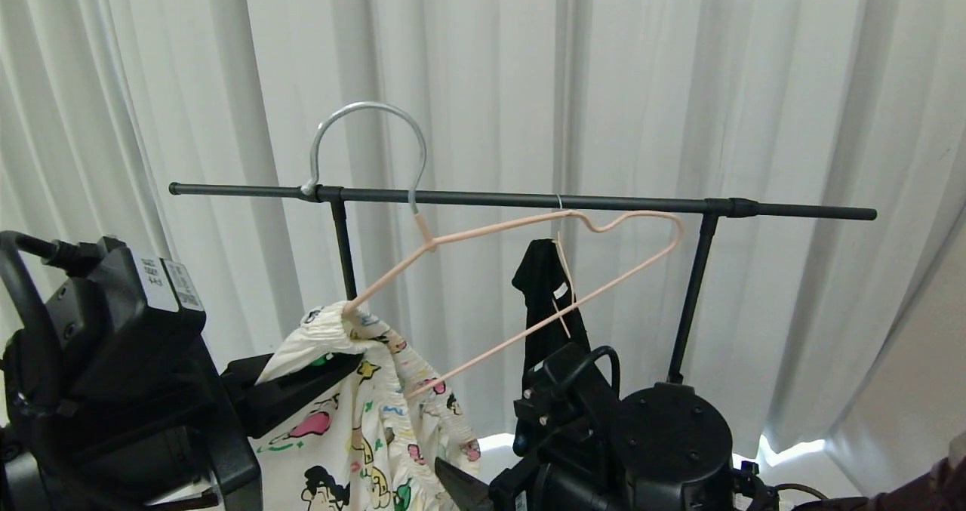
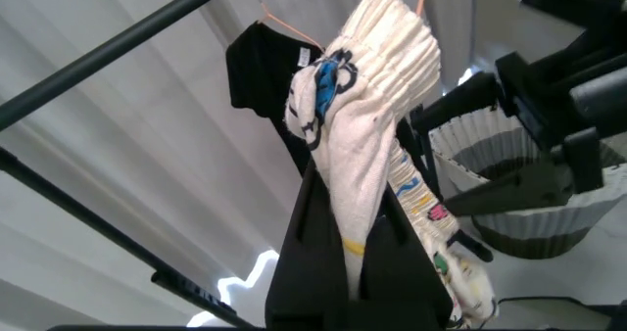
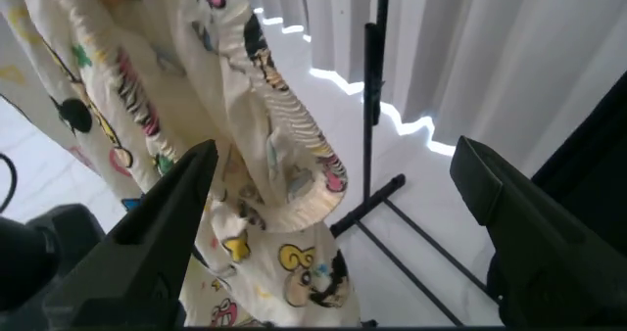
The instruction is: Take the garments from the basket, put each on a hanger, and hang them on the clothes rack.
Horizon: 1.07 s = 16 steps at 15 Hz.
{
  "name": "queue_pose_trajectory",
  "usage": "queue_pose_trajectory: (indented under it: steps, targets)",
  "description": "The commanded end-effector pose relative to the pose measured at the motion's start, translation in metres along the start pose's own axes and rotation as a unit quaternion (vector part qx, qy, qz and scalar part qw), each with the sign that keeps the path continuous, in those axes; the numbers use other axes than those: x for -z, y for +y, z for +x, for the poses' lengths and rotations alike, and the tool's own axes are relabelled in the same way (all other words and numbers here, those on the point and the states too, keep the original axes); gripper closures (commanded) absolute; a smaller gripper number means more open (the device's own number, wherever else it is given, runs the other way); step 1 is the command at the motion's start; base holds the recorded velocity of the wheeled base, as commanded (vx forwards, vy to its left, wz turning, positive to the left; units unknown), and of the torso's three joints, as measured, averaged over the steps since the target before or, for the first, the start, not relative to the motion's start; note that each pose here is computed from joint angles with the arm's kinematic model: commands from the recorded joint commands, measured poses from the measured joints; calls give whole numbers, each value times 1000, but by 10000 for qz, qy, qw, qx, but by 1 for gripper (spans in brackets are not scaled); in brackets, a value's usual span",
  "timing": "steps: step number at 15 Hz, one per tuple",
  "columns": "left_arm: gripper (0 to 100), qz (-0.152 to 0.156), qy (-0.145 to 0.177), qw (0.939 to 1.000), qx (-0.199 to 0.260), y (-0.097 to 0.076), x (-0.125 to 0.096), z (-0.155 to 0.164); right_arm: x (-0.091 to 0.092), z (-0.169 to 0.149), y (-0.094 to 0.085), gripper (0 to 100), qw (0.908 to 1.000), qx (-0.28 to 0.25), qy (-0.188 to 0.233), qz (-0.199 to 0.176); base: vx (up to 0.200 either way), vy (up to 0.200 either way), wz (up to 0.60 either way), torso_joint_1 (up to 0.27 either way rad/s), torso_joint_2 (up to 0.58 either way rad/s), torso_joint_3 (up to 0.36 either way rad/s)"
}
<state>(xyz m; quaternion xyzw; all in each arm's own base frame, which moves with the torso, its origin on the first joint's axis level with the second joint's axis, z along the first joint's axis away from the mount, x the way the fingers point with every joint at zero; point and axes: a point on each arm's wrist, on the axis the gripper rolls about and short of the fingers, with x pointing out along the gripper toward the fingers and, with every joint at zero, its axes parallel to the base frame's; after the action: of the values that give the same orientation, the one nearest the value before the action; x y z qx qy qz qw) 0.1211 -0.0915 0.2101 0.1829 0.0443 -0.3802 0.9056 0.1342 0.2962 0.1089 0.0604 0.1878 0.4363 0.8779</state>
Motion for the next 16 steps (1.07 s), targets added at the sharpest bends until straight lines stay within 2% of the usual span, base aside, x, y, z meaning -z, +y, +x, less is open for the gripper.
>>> queue_pose_trajectory:
  steps: [1, 4, 5, 7, 10, 16]
  targets:
    - [100, 25, -40, 9999, 93, -3, -2, 1, 7, 6, -8, 0, 9998, 159, 122, -7, 0, 0, 0, 0, 0, 0]
    - [100, 28, -54, 9999, 88, -2, -3, 1, 11, 7, -23, 0, 9990, 404, 209, -2, 0, 0, 0, 0, 0, 0]
    - [100, 23, -30, 10000, 64, -2, -2, 1, 17, 3, -36, 0, 9972, 646, 349, -119, 0, 0, 0, 0, 0, 0]
    - [100, 11, 70, 9999, 99, -4, 3, 3, 19, -5, -58, 0, 9914, 1202, 404, -317, 0, 0, 0, 0, 0, 0]
    - [100, -18, 231, 9996, 147, -4, 7, 10, 14, -10, -80, 0, 9820, 1805, 316, -453, 0, 0, 0, 0, 0, 0]
    - [100, -146, 886, 9958, 166, -5, 33, 23, 0, -21, -114, 0, 9652, 2555, 154, -541, 0, 0, 0, 0, 0, 0]
